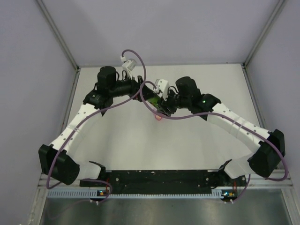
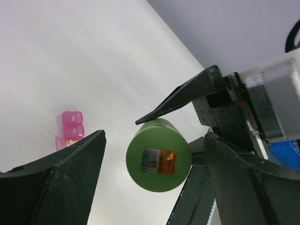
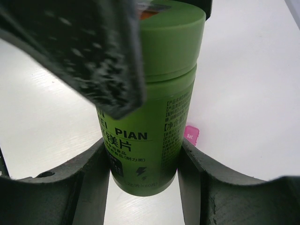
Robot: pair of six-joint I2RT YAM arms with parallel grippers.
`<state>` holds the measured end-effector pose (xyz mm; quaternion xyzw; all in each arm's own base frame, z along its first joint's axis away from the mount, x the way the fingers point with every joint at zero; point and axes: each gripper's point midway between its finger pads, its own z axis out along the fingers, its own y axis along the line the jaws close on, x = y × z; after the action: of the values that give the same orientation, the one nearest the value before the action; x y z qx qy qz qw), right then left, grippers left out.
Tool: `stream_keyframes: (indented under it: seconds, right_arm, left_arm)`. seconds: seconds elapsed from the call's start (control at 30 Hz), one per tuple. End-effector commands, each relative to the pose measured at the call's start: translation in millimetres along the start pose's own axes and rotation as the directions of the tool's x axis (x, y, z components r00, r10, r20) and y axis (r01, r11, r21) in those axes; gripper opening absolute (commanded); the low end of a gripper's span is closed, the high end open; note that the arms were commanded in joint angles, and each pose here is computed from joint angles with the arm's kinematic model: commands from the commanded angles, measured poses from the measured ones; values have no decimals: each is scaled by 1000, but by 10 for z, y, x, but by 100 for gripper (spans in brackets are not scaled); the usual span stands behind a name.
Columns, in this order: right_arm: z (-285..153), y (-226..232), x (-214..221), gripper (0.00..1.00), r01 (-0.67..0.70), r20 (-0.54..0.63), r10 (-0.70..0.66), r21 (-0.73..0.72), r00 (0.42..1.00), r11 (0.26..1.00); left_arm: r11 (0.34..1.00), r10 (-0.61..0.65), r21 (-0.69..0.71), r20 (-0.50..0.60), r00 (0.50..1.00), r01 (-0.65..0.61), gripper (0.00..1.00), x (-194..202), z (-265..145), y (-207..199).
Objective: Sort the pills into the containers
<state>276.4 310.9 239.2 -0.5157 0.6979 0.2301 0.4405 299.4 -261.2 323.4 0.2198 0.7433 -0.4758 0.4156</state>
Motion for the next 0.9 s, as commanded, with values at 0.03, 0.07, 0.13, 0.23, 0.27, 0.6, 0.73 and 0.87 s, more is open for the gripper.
stream_keyframes:
  seconds: [0.03, 0.07, 0.13, 0.23, 0.27, 0.6, 0.73, 0.87]
  right_arm:
    - [-128, -84, -302, 0, 23, 95, -31, 78, 995, 997]
    - [-124, -89, -296, 0, 23, 92, -30, 80, 995, 997]
    - [-122, -96, -290, 0, 21, 91, -28, 84, 995, 996]
    - [-117, -101, -284, 0, 24, 87, -31, 89, 996, 996]
    - [-107, -100, -272, 0, 21, 84, -28, 87, 996, 996]
    - [-69, 10, -247, 0, 19, 88, -21, 23, 996, 1000]
    - [-94, 123, -291, 0, 14, 112, -7, -67, 994, 998]
    - [-181, 277, -329, 0, 7, 146, 27, -231, 989, 973]
  left_arm:
    - [996, -75, -54, 15, 997, 76, 83, -90, 37, 88]
    - [996, -76, -49, 11, 997, 76, 79, -79, 48, 87]
    - [996, -76, -47, 7, 997, 77, 76, -66, 47, 80]
    - [997, -69, -39, -1, 998, 69, 72, -42, 36, 64]
    - [997, -63, -36, -2, 998, 63, 68, -39, 27, 59]
    - [986, 94, 142, -54, 994, -85, 0, 189, 1, -116]
    - [927, 242, 310, -59, 969, -213, 0, 353, -81, -304]
    - [807, 382, 497, -28, 924, -318, 0, 592, -243, -523]
